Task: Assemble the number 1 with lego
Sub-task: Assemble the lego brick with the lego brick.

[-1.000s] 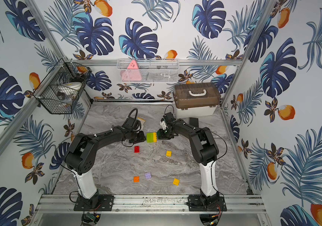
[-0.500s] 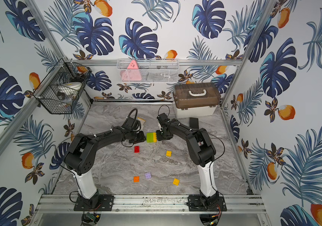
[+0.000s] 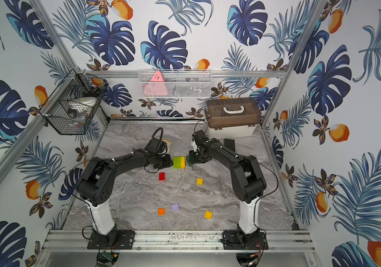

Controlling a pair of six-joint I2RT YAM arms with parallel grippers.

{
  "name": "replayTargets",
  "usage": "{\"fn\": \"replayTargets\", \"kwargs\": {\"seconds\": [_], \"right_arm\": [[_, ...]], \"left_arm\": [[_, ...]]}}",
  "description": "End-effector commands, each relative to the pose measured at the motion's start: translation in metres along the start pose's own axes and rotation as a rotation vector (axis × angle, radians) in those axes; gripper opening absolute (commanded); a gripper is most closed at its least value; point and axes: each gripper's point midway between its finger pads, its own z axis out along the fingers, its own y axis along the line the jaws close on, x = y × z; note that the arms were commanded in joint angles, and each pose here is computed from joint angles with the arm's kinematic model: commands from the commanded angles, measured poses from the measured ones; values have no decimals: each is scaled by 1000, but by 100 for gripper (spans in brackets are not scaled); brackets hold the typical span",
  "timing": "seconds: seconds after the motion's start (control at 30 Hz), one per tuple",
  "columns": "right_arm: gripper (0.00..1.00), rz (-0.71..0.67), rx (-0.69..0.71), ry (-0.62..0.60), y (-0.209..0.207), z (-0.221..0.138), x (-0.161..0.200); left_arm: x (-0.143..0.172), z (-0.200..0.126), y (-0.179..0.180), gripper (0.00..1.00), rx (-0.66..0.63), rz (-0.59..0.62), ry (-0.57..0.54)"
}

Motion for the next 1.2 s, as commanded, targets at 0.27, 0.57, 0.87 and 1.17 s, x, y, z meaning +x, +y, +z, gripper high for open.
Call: {"fn": "replayTargets", "kwargs": {"seconds": [0.27, 0.57, 0.87, 1.17], "right_arm": [[17, 43, -49, 76, -25, 38, -13], [8, 39, -102, 87, -20, 57, -10], [9, -2, -150, 75, -13, 60, -9], [9, 16, -189, 74, -4, 61, -8]], "left_arm": [[-10, 15, 13, 23, -97, -3, 8], [-5, 27, 10, 17, -59, -31, 27], [-3, 32, 0, 17, -24, -43, 34], [0, 37, -7, 18, -12, -33, 38]]}}
